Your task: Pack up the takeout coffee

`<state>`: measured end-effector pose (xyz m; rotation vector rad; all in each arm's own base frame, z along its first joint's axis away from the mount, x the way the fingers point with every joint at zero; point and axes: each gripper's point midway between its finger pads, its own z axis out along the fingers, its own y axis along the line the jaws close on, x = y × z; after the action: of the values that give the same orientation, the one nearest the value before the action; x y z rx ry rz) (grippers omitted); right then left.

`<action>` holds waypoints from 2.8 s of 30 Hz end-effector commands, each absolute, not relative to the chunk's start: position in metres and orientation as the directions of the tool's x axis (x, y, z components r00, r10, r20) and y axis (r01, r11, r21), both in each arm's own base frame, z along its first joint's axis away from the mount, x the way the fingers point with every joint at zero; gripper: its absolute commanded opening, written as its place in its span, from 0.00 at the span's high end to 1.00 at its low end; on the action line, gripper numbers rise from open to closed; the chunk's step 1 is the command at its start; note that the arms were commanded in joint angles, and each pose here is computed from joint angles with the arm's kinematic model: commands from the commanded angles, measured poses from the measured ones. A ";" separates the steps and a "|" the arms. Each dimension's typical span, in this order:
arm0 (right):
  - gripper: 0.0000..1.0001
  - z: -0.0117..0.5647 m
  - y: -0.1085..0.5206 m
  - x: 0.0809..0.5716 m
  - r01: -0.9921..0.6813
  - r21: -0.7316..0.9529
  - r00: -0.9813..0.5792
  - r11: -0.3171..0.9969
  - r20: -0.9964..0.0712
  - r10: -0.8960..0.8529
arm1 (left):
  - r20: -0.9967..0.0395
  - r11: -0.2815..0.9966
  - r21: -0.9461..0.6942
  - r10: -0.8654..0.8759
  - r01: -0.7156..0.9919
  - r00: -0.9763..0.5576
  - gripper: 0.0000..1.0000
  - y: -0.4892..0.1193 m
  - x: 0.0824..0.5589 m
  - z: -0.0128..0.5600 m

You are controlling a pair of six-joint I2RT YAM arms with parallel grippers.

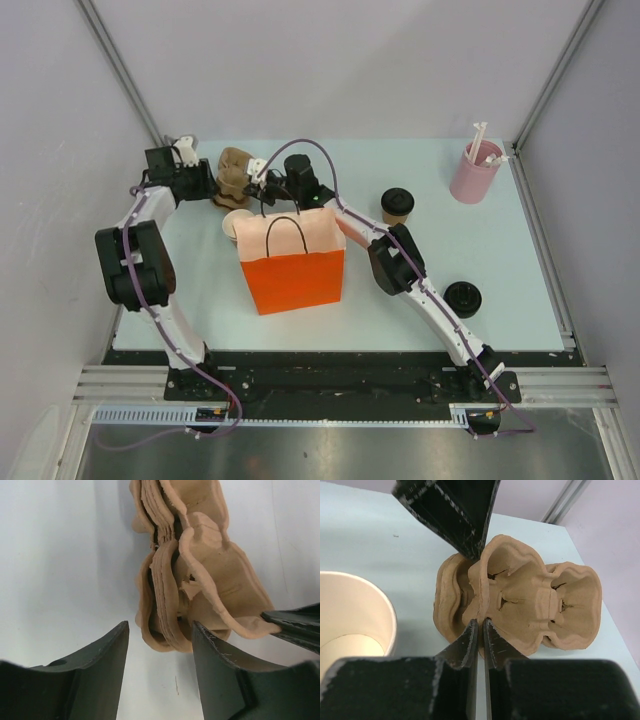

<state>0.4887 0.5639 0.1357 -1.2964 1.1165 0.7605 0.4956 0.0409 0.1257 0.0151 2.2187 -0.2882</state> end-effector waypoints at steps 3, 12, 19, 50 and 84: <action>1.00 0.199 0.563 0.485 -0.897 -0.405 0.400 0.177 -0.914 -0.067 | -0.781 0.971 -0.224 -0.125 0.088 -0.612 0.46 0.044 0.515 0.119; 1.00 0.214 0.564 0.486 -0.892 -0.409 0.411 0.194 -0.911 -0.028 | -0.713 0.954 -0.289 -0.163 0.075 -0.682 0.64 0.035 0.503 0.079; 1.00 0.265 0.553 0.487 -0.909 -0.344 0.380 0.237 -0.916 0.129 | -0.697 0.947 -0.312 -0.175 0.074 -0.696 1.00 0.031 0.496 0.073; 1.00 0.425 0.474 0.479 -0.925 -0.149 0.325 0.349 -0.785 0.527 | -0.632 0.920 -0.385 -0.324 -0.077 -0.704 1.00 0.051 0.490 0.060; 1.00 0.528 0.328 0.380 -0.474 -0.299 0.418 0.828 -0.904 -0.087 | -0.801 0.998 -0.053 -0.022 0.033 -0.598 0.18 0.081 0.479 0.163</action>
<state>0.4042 0.3799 0.5064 -0.6381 1.0718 0.4360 0.4810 0.0788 0.1022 -0.1423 2.3117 -0.1699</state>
